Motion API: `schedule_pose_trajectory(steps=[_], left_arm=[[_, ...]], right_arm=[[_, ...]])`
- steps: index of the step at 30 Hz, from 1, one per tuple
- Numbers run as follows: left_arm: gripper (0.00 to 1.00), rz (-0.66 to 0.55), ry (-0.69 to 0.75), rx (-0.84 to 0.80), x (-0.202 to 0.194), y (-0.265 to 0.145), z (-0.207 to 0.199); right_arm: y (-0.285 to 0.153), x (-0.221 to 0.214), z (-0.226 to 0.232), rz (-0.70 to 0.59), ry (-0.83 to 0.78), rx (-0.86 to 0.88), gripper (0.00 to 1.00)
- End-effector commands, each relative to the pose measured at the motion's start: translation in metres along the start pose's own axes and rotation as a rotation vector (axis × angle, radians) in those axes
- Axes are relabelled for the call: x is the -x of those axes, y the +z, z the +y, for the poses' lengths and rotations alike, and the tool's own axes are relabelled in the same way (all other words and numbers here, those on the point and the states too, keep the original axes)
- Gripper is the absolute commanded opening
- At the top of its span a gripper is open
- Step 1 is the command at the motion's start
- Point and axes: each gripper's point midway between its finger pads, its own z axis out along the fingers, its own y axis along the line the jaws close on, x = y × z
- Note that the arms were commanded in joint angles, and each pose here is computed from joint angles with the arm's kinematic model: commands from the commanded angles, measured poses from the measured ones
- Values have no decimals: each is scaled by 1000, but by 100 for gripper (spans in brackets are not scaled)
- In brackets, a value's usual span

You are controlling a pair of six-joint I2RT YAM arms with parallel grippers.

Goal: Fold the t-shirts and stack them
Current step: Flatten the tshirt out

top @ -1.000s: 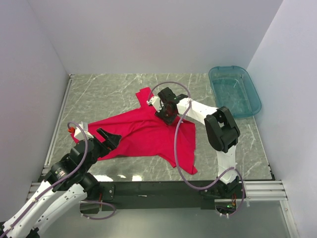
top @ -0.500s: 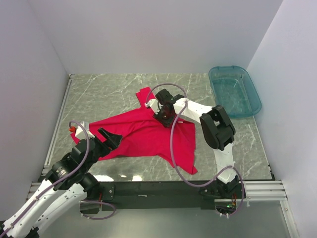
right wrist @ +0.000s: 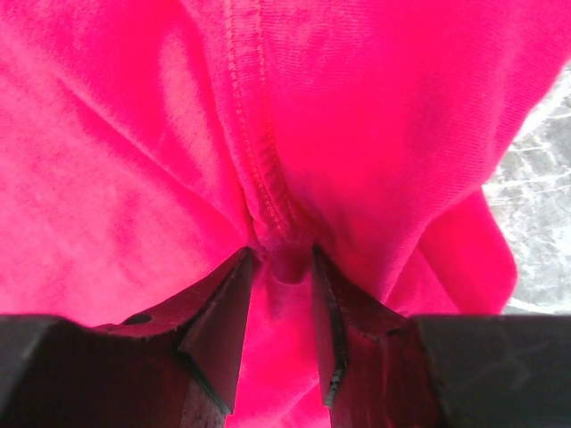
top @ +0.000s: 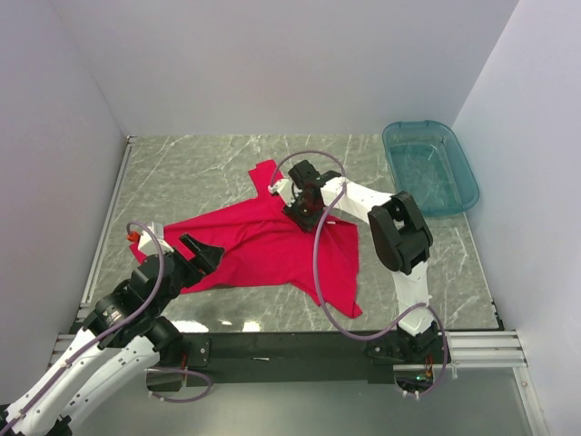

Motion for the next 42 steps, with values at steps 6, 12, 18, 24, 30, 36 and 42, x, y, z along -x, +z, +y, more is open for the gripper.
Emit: schedule_pose_trajectory(steps=[6,12,18,24,30,36,42], left_arm=[[96,-12,-11,-42,4,-1,-10],[96,-4,-7,-46,3,1,-13],[96,3,-10,-46,1,2,-13],[96,7,-12,-48,0,2,-13],[96,10,-8,-49,0,3,-15],[95,10,-14,-52,0,3,-15],[96,14,-17,-56,-1,4,-15]], right_arm=[[-27,19,-7,-77,15,8,39],[-30,20,-10,-88,24,11,34],[-30,21,-11,-89,25,10,27],[-44,30,-12,-129,34,27,34],[-44,30,-12,-130,43,32,40],[-38,27,-11,-116,43,41,38],[-31,22,-10,-97,47,47,41]])
